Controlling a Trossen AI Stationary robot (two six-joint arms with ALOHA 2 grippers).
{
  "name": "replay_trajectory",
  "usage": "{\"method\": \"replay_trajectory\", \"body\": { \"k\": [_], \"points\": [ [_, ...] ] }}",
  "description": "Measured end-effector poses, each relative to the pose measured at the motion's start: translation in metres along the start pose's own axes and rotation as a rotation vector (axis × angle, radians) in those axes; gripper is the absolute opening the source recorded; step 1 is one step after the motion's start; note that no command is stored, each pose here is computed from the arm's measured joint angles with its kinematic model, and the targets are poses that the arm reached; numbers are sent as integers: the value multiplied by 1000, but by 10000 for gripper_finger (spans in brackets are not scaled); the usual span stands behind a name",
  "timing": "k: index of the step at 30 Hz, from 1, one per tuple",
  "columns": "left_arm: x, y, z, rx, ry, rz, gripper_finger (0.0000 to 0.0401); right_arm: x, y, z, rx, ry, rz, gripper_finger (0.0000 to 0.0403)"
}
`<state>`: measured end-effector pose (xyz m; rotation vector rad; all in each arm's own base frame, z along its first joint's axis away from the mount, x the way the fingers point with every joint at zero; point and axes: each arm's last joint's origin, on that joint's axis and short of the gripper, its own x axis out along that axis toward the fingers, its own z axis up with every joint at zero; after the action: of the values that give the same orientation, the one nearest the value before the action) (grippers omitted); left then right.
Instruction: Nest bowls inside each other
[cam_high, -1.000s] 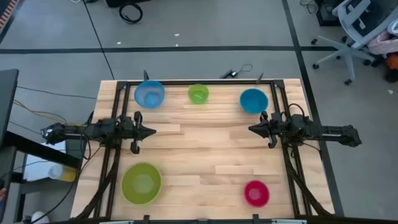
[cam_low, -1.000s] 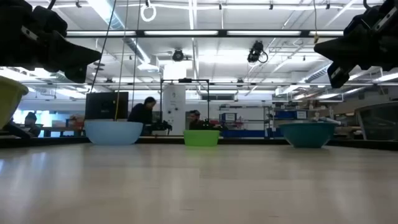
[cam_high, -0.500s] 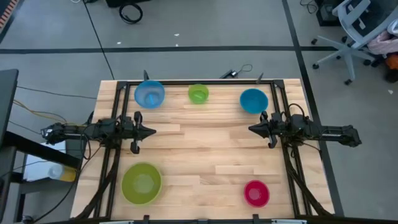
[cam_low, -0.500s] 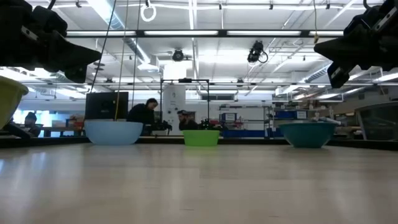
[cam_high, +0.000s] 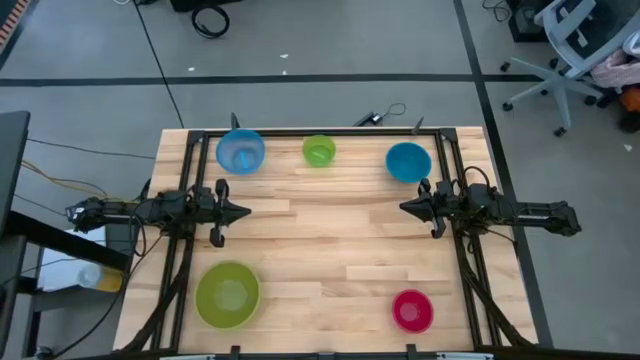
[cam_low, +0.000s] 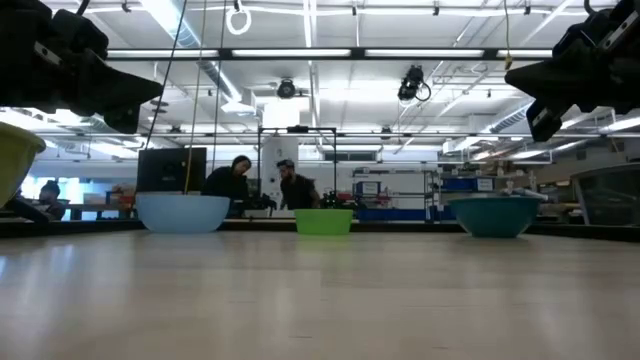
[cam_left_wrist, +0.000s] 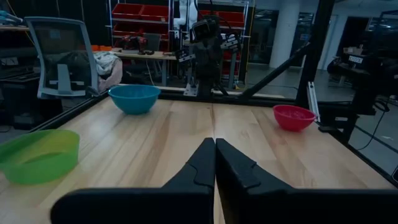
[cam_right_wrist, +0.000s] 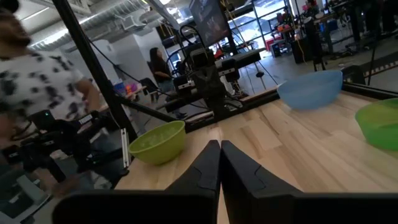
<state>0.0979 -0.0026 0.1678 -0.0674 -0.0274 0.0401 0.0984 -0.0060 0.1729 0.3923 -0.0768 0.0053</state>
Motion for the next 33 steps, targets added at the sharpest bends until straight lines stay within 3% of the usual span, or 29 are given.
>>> {"method": "replay_trajectory", "body": {
  "k": [23, 27, 33],
  "points": [
    [0, 0, 0, 1, 0, 0, 14, 0, 0, 0, 0, 0, 0, 18],
    [0, 0, 0, 80, 0, 1, 14, 0, 0, 0, 0, 0, 0, 18],
    [0, 0, 0, 89, 0, 1, 14, 0, 0, 0, 0, 0, 0, 18]
  ]
}}
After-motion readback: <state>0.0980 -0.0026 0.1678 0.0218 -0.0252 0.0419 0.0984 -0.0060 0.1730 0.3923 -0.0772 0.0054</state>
